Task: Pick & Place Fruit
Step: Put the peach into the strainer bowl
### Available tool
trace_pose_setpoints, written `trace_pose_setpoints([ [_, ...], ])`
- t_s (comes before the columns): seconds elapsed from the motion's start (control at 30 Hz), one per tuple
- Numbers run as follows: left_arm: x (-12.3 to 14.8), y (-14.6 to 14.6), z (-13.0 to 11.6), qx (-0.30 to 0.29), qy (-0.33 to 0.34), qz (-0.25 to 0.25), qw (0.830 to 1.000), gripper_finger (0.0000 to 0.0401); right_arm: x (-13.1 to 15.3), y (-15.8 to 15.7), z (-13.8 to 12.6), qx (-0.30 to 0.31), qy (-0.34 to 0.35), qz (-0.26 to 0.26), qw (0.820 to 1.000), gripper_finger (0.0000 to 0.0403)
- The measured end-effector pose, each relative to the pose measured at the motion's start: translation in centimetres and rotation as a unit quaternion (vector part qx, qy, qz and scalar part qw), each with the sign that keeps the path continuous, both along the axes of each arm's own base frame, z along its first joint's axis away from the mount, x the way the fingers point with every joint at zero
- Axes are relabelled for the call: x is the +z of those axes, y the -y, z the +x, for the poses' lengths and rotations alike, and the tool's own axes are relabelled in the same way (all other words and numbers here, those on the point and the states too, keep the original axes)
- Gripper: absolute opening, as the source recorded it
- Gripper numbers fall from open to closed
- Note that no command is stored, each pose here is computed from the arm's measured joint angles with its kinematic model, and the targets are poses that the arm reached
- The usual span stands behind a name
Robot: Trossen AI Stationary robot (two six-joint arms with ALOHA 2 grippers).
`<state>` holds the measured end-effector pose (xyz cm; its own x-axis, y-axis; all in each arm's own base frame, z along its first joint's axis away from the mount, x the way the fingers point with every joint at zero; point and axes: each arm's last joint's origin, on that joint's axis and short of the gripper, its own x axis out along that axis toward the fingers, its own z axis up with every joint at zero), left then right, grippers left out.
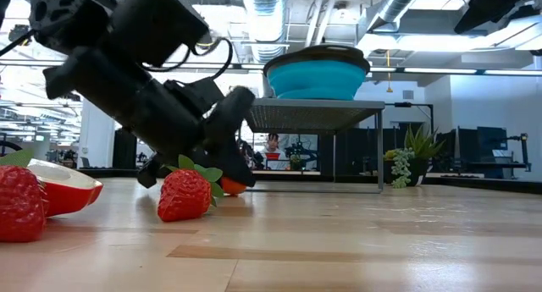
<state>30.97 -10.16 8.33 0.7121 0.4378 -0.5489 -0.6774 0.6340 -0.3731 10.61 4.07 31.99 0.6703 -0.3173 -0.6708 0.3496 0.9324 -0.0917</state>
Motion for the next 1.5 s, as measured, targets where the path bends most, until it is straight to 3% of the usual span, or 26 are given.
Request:
trace_pose_setpoints([
  [0.7,8.0,0.5,-0.4,-0.076,0.103,-0.097,0.987,0.0135,0.0,0.0,0.0,0.000,-0.001,-0.001,1.000,0.0000],
  [1.23,16.2,-1.3,-2.5,-0.081,0.246,-0.142,0.955,0.0134,0.0,0.0,0.0,0.000,0.001,0.000,1.000,0.0000],
  [1.5,20.2,-3.7,-3.0,-0.085,0.345,-0.070,0.932,0.0134,0.0,0.0,0.0,0.000,0.001,0.000,1.000,0.0000],
])
